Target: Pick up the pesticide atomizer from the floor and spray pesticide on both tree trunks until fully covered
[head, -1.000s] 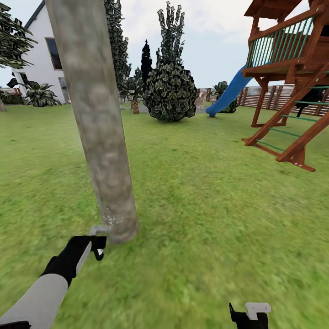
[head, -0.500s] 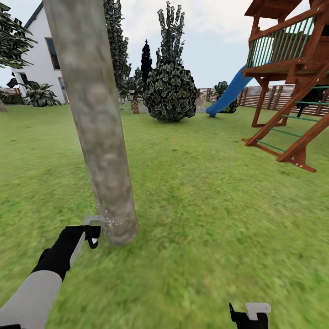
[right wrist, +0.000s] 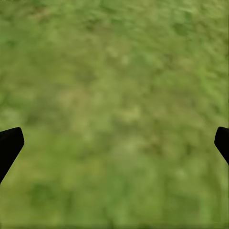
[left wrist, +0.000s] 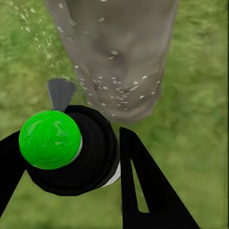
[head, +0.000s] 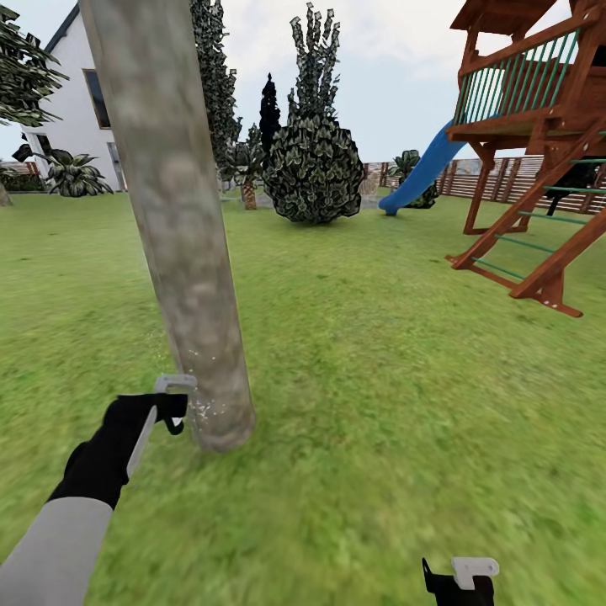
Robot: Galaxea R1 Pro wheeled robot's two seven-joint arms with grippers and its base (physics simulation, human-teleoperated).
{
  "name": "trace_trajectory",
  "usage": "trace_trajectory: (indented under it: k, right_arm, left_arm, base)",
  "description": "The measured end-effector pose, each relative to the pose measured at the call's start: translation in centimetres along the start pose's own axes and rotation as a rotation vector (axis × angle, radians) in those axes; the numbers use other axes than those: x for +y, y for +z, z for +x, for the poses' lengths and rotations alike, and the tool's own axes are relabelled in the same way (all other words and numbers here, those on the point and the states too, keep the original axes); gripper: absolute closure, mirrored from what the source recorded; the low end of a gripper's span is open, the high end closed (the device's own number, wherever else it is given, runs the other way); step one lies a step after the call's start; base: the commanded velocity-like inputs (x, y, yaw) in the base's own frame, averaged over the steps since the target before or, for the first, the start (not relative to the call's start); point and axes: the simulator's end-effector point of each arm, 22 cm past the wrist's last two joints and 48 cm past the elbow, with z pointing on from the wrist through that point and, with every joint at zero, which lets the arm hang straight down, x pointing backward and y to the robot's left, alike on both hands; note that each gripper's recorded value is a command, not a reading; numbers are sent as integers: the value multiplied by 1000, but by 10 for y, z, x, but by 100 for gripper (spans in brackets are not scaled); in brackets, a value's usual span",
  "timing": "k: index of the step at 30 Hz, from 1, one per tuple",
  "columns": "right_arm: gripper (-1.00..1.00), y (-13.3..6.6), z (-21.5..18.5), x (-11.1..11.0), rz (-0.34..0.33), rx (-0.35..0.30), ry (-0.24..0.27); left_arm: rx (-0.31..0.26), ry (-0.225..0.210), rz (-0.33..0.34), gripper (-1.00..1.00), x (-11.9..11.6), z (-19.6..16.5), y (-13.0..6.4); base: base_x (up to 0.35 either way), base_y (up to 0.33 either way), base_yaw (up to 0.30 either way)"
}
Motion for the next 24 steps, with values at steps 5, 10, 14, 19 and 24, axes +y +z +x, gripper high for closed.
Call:
trace_trajectory:
  k: [5,10,14,19,24]
  right_arm:
    - [-100,0,0,2,-2,0,3]
    - [-100,0,0,1,0,0,2]
    - [-100,0,0,0,1,0,1]
    - [-100,0,-1,-1,2,-1,1]
    - [-100,0,0,0,1,-1,1]
  left_arm:
    - [-1,2,-20,100,7,0,0]
    - [16,3,-32,100,13,10,2]
    - [63,5,-39,100,16,42,6]
    - [87,6,-100,100,29,61,7]
    - [91,-2,-86,100,21,64,7]
  base:
    - [36,-1,202]
    - [210,-138,102]
    - [105,-244,2]
    - [6,-273,0]
    - [23,-273,215]
